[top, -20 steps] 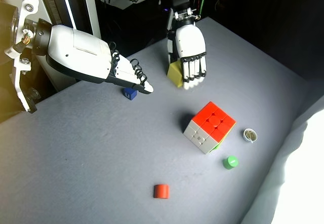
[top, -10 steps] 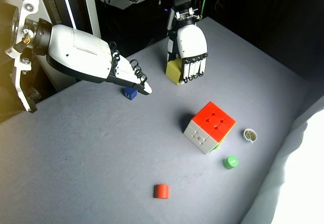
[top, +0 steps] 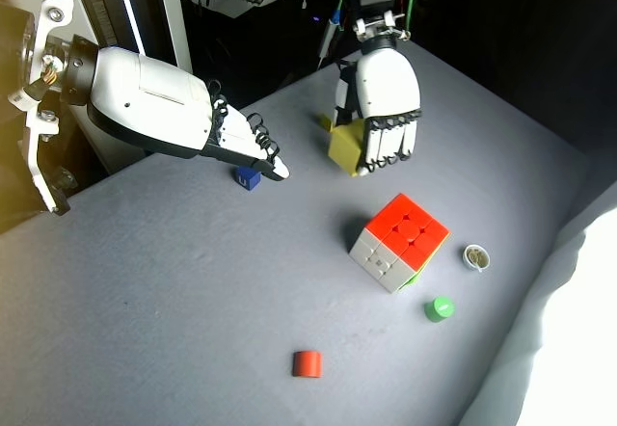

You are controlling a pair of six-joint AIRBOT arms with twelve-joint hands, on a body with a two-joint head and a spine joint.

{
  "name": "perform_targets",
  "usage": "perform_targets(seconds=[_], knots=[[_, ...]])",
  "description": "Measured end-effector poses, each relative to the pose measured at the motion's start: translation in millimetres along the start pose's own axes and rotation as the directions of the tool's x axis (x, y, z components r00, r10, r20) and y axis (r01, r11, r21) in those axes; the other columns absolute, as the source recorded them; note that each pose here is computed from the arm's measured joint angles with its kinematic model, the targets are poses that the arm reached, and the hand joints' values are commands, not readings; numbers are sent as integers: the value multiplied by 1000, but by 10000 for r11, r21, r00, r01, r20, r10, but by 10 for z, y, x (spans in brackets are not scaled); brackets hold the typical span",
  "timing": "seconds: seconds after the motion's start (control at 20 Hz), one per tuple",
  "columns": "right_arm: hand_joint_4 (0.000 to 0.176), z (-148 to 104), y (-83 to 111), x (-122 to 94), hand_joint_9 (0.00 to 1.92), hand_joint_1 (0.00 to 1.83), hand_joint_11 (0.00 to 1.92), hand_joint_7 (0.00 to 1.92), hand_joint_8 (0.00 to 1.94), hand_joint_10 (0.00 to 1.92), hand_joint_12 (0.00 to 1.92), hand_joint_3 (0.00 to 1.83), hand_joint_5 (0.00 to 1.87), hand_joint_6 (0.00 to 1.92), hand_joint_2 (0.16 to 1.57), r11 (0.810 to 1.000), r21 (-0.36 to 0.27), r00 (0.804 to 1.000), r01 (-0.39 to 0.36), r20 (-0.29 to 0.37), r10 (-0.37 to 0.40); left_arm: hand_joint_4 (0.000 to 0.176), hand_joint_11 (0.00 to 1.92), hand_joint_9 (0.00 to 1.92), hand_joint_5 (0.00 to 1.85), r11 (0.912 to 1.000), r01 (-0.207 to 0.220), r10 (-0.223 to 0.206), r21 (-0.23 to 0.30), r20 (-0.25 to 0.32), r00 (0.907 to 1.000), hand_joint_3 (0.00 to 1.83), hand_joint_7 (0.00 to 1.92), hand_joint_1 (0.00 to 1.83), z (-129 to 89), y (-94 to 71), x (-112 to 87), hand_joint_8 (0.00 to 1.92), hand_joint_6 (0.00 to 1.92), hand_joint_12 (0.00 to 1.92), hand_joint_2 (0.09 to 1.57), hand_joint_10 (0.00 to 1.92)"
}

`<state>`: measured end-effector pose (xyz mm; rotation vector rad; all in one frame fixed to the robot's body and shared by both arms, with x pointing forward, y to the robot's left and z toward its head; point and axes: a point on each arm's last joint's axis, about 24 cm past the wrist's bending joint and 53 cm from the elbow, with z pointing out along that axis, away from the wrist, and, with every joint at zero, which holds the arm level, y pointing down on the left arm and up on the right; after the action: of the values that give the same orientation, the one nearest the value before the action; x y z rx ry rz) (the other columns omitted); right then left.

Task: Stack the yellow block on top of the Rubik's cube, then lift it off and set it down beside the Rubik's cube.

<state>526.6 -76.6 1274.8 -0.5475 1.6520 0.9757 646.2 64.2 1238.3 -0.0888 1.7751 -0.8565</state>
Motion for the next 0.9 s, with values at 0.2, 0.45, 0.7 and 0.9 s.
perform_targets(seconds=[0.2,0.45,0.7,0.9], knots=[[0,-1,-3,0,182,70,0,248,1,2,281,2,259,2,1302,10000,11,10000,11,-2,-11,0,424,824,952,9999,-82,80,147,152,9999,0,971,1248,82,-65,-217,1224,840,1481,1132,1048],[0,2,12,4,172,32,0,243,3,6,303,1,254,5,1313,10000,-26,10000,-2,-8,2,0,444,820,937,9999,133,-132,-12,530,9985,0,990,1275,125,20,-420,1177,855,1496,1132,1115],[0,2,10,4,200,53,0,266,4,10,431,0,268,5,1309,10000,-18,10000,5,-9,-5,0,416,788,950,9999,130,-136,92,718,9973,0,942,1238,201,65,-582,1255,856,1461,1140,1018],[0,1,10,4,177,17,0,220,0,0,385,2,214,0,1315,10000,-18,10000,6,-8,-6,0,432,817,959,9994,52,-84,341,957,9954,0,972,1245,247,18,-747,1215,841,1450,1130,1009]])
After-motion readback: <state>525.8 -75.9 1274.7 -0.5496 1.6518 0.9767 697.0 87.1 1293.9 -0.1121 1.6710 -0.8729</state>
